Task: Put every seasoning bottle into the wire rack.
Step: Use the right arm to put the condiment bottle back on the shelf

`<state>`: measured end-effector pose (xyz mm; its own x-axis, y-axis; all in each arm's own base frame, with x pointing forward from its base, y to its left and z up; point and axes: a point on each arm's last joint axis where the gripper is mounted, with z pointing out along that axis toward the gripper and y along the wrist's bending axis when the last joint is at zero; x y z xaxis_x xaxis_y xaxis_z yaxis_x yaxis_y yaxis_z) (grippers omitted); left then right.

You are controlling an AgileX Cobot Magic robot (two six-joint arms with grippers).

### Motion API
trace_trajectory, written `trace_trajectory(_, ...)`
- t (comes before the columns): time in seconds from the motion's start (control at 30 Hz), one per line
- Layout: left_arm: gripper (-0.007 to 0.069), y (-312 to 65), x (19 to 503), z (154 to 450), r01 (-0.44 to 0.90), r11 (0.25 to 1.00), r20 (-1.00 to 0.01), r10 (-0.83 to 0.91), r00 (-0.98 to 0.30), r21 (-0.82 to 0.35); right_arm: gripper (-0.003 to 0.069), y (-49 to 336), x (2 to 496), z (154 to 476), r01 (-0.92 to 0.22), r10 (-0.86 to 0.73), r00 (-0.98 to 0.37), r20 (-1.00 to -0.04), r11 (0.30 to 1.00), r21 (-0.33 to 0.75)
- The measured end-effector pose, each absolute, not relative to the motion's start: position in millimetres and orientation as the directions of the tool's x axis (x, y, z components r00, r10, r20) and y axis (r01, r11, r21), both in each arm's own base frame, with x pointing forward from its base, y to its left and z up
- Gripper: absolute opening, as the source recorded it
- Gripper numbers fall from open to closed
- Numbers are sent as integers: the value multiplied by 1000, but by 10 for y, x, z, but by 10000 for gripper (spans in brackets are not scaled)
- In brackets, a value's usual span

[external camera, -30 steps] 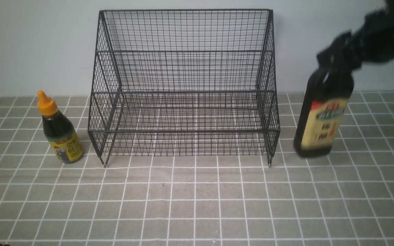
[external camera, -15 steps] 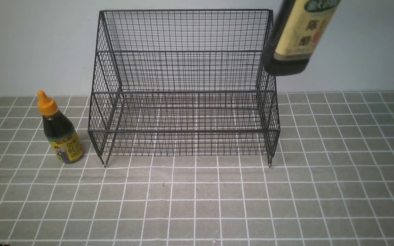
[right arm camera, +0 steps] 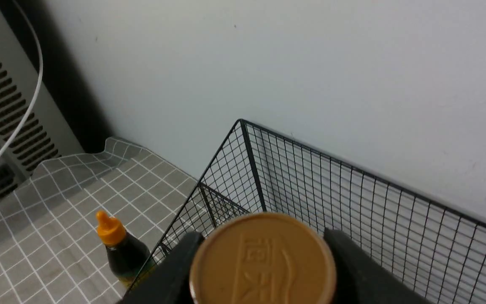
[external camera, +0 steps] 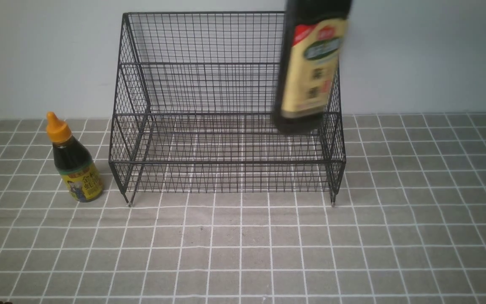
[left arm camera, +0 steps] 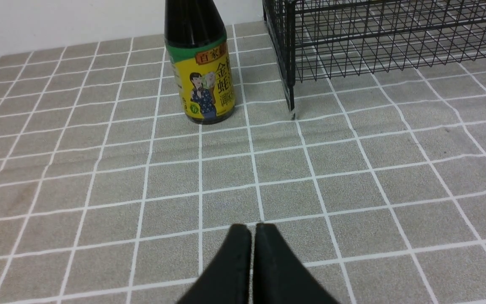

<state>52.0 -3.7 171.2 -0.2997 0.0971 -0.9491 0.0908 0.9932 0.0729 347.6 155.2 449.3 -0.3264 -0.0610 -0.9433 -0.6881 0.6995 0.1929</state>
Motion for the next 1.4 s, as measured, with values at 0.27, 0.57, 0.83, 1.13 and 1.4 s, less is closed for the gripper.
trace_trajectory(0.27, -7, -37, 520, 1712, 91, 993, -949, 97, -300, 73, 325, 1563, 3696, 4083, -616, -149, -484, -862, 758, 215)
trace_trajectory(0.57, -7, -37, 520, 1712, 91, 993, -949, 97, -300, 73, 325, 1482, 3768, 3723, -535, -264, -651, -712, 825, 183)
trace_trajectory(0.83, -7, -37, 520, 1712, 91, 993, -949, 97, -300, 73, 325, 1451, 3771, 3704, -498, -251, -676, -693, 848, 179)
trace_trajectory(1.13, -7, -37, 520, 1712, 91, 993, -949, 97, -300, 73, 391, 1464, 3758, 3732, -493, -227, -681, -696, 845, 207)
trace_trajectory(1.4, -7, -37, 520, 1712, 91, 993, -949, 97, -300, 73, 501, 1471, 3758, 3760, -482, -202, -685, -700, 846, 227)
